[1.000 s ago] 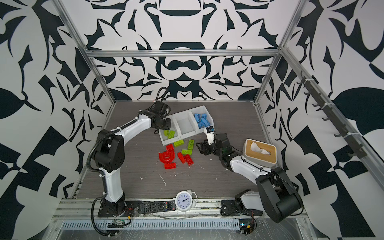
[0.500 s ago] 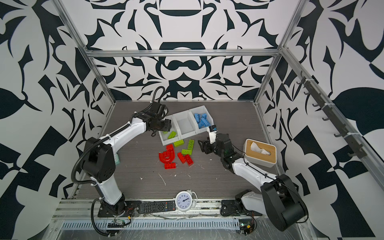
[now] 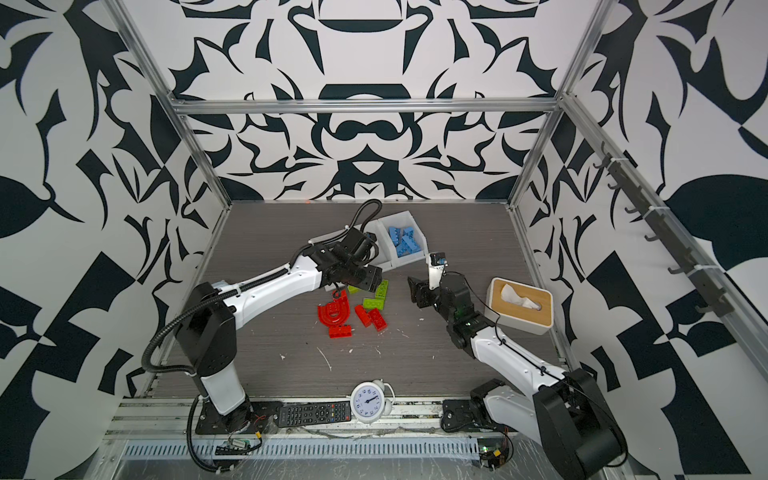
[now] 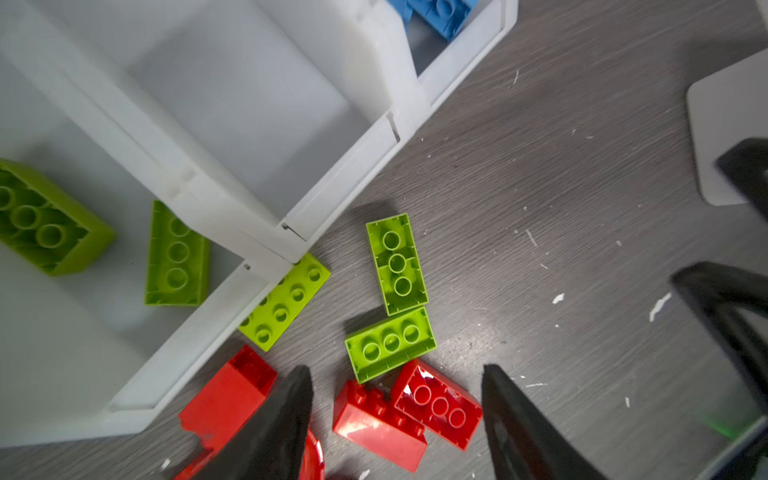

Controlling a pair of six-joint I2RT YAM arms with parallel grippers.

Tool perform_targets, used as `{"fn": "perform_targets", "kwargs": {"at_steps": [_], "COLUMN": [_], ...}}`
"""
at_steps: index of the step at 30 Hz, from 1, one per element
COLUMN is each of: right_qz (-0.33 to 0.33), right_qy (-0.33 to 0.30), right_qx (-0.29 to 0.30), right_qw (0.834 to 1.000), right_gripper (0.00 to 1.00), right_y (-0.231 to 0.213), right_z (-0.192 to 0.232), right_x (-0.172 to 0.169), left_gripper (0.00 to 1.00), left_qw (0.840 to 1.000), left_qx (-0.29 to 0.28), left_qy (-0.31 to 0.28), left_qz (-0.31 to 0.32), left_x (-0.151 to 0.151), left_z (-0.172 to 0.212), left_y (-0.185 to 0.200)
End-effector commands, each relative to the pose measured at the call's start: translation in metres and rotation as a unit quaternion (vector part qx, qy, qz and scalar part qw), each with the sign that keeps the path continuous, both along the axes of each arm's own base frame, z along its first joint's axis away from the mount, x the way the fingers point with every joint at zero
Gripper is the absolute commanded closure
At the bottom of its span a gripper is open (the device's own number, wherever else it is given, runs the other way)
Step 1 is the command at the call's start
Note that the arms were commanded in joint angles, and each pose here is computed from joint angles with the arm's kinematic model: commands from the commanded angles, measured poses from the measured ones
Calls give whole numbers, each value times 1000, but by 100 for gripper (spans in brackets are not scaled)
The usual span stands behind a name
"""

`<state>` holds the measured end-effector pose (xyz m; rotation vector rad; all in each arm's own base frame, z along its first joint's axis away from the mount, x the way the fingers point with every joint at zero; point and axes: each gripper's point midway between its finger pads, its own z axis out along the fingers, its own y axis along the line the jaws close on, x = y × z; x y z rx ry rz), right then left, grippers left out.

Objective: Sort the legos into containers by color
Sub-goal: 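Move the left gripper back over the pile to a lime-green brick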

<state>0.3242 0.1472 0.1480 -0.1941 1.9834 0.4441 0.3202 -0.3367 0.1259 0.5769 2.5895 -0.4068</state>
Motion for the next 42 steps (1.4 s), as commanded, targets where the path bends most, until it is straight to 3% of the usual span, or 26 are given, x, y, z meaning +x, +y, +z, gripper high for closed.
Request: {"fn": "perform_targets", "kwargs": {"at_steps": [1, 19, 26, 42], "right_qz": [-8, -8, -9, -16], "right_qy": [-24, -24, -25, -26], "right_qx": [7, 9, 10, 7], "right_qw": [1000, 1000, 1000, 1000], "right_gripper": [30, 30, 30, 30], "right_y": [-1, 0, -1, -3], "right_z": [13, 13, 12, 12], "right_x": [2, 3, 3, 3], "left_gripper": [32, 28, 29, 33], "left_qw": [1000, 998, 996, 995], "left_qx": [18, 54, 82, 87], "left_qy": [8, 15, 14, 37], "left_qz": [10, -5, -13, -21], "left_x": [1, 12, 20, 19], "left_z": [-8, -52, -66, -92], "left_y": [-1, -22, -27, -35]}}
